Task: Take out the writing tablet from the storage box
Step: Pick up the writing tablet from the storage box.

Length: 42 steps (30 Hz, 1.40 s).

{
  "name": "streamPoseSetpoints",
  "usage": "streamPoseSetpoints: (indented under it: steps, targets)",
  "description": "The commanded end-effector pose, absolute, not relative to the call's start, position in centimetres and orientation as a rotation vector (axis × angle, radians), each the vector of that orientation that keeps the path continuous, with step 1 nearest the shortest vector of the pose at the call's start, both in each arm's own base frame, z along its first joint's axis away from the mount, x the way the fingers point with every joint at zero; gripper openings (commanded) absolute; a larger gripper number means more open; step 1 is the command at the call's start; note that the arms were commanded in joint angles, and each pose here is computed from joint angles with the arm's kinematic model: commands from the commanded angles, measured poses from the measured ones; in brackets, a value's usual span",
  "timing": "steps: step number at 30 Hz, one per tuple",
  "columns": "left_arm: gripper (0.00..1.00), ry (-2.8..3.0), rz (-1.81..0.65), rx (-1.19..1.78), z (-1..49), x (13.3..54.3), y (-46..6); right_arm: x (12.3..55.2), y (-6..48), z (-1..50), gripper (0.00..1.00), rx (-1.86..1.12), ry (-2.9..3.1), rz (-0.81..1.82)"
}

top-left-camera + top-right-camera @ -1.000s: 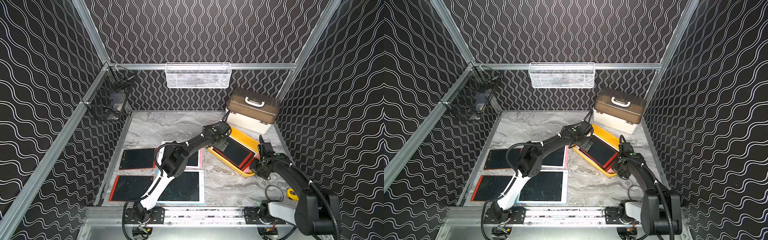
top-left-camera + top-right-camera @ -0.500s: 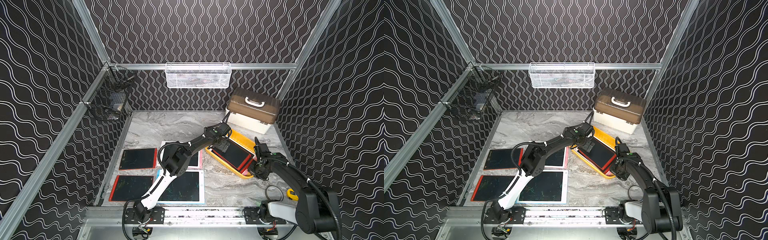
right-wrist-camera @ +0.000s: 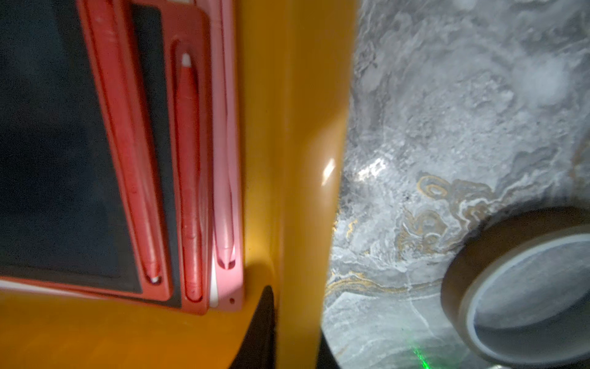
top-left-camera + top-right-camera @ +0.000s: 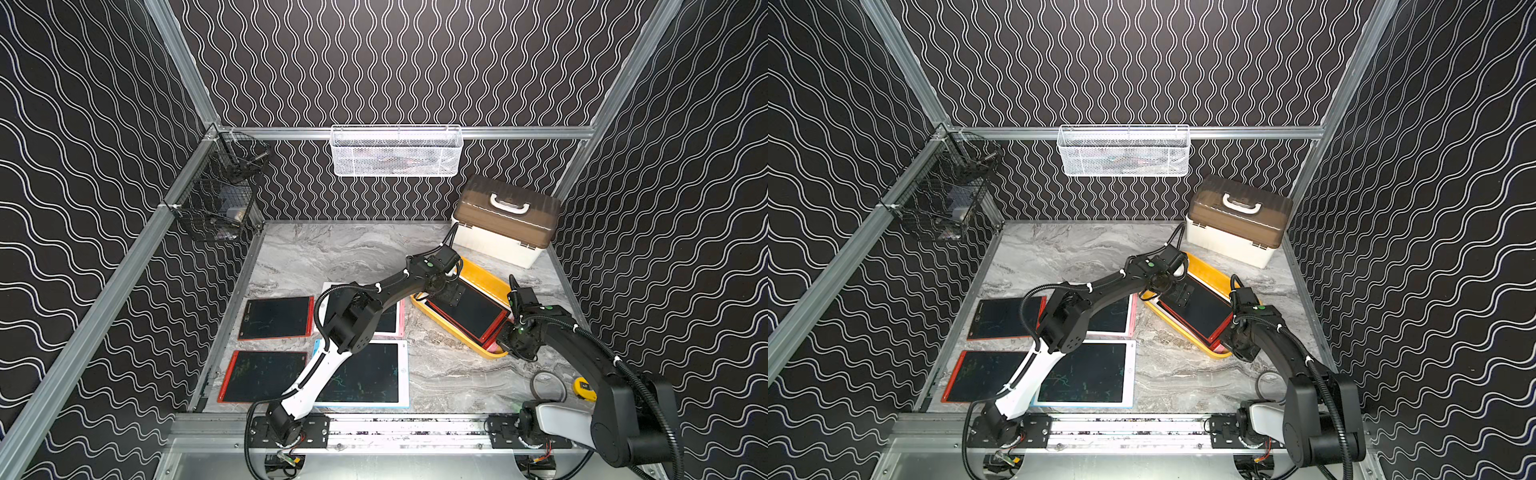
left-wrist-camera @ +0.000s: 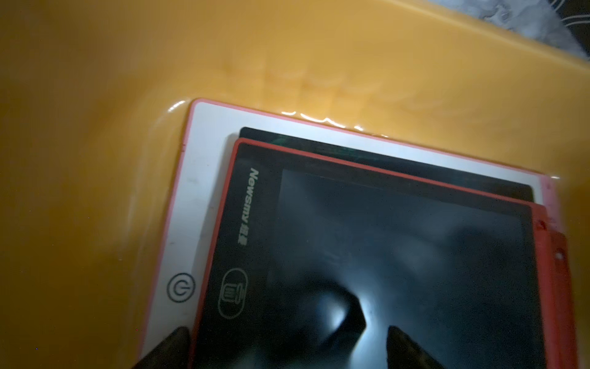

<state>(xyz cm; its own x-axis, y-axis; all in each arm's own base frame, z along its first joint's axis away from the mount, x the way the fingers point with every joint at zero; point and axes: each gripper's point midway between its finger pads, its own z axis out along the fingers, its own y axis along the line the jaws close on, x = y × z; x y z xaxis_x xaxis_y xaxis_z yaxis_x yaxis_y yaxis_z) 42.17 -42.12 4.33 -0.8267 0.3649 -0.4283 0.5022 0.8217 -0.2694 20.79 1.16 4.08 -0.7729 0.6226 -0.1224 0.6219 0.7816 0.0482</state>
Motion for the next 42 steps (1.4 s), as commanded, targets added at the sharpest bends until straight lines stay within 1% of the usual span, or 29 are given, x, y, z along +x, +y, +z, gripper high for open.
streamPoseSetpoints:
  steps: [1,6,11,17,24,33,37,42]
  targets:
    - [0.99,2.732,-0.699,0.636,4.8,39.5,-43.2,20.2,0.9,4.0,0.14,1.015,2.858,-0.034]
    - [0.99,2.735,-0.781,0.632,5.9,38.6,-44.0,20.3,0.9,4.1,0.14,1.014,2.853,-0.031]
    - [0.99,2.730,-0.916,0.623,7.4,37.7,-45.2,20.5,0.9,4.1,0.14,1.011,2.847,-0.026]
    - [0.99,2.690,-1.066,0.622,10.5,36.8,-46.6,20.8,1.0,4.2,0.14,1.006,2.840,-0.016]
    - [0.99,2.644,-1.157,0.643,13.6,36.0,-47.4,21.3,0.9,4.3,0.15,0.998,2.829,-0.015]
    - [0.98,2.603,-1.329,0.652,15.9,34.8,-48.4,21.9,0.7,5.0,0.15,0.990,2.796,-0.016]
    - [0.98,2.605,-1.298,0.655,15.9,34.9,-48.1,22.2,0.6,5.2,0.15,0.990,2.786,-0.022]
    - [0.94,2.603,-1.177,0.662,15.9,35.7,-47.1,22.4,0.4,5.4,0.15,0.987,2.776,-0.037]
